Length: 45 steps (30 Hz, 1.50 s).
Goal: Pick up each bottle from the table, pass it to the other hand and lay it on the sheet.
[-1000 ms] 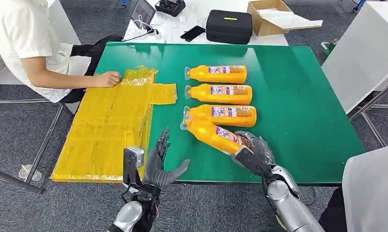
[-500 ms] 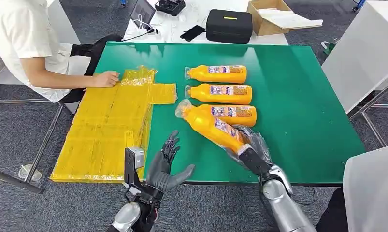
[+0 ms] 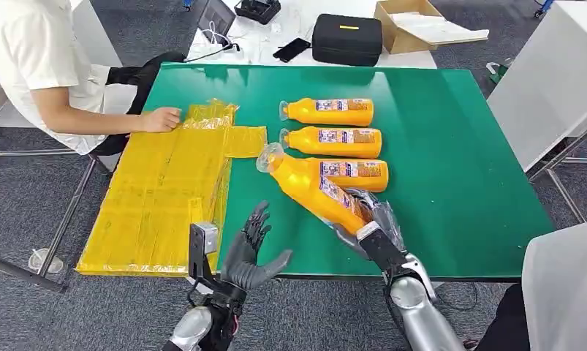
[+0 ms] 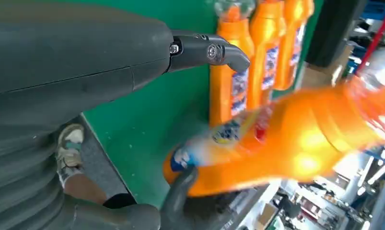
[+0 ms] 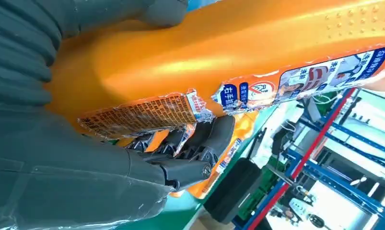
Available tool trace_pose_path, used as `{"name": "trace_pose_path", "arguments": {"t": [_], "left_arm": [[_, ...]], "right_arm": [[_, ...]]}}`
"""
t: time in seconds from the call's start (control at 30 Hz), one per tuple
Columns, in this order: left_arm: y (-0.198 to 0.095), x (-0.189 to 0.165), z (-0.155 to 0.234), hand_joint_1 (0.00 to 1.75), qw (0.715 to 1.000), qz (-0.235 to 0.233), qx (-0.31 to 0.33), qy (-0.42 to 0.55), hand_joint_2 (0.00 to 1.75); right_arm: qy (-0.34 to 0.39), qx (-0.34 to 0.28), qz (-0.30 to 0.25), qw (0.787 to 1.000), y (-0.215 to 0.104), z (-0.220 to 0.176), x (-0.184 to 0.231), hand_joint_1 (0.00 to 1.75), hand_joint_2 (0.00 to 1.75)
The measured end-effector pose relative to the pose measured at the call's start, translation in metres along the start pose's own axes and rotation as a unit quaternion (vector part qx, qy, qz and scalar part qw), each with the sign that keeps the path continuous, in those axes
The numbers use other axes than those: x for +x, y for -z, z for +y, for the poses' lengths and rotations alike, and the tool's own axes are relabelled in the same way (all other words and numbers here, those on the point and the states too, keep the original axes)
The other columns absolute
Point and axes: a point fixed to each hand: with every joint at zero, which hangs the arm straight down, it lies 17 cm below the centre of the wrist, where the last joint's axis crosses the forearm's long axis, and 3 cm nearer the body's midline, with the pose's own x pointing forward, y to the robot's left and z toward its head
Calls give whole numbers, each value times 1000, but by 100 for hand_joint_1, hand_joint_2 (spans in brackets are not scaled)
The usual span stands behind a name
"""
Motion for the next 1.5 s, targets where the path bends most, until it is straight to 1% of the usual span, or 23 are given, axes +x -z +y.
{"name": "trace_pose_path", "arguments": {"t": [0.03,0.13,0.27,0.43,0.5,0.57,0.6,0.63,0.67,0.7,0.77,0.93,1.13,1.23,1.3,1.33,1.43,1.47,1.5], "left_arm": [[0,-1,2,0,1000,-1,3,1,175],[2,3,5,0,1000,-8,7,-8,175],[7,8,5,0,999,-9,2,-32,175],[11,11,10,0,999,-12,5,-34,175],[11,11,10,0,999,-11,5,-33,175],[12,11,12,0,999,-10,7,-34,175],[12,11,13,0,999,-10,9,-37,175],[13,12,15,0,999,-11,13,-42,175],[14,13,16,0,999,-12,15,-45,175],[15,15,19,0,998,-14,19,-51,175],[17,21,20,0,997,-22,20,-69,175],[20,38,12,0,992,-40,-1,-115,175],[21,45,9,0,991,-51,-14,-125,175],[21,46,9,0,991,-54,-15,-125,175],[21,48,8,0,990,-58,-18,-127,175],[21,49,8,0,990,-60,-19,-128,175],[21,53,6,0,988,-67,-26,-134,175],[21,54,5,0,988,-69,-28,-136,175],[21,55,5,0,988,-70,-29,-138,175]], "right_arm": [[1,-1,-1,1000,0,0,1,175,175],[8,5,-8,1000,-1,3,8,175,175],[19,21,-21,999,-1,18,19,175,175],[26,25,-27,999,1,26,26,175,175],[27,26,-28,999,1,28,27,173,175],[28,29,-32,999,1,29,29,166,175],[29,32,-36,998,1,31,31,168,175],[29,35,-39,998,1,34,33,164,175],[31,38,-43,998,0,37,36,168,175],[32,43,-47,997,0,40,39,166,175],[37,51,-54,997,0,47,45,171,175],[58,68,-57,994,-2,62,53,175,175],[87,99,-68,989,-4,82,65,173,175],[92,105,-72,988,-5,88,70,171,175],[95,110,-73,987,-5,91,71,171,175],[97,113,-73,986,-6,93,72,175,175],[105,123,-75,984,-6,98,75,168,175],[109,124,-74,983,-6,99,75,171,175],[114,127,-73,983,-6,101,76,168,175]]}}
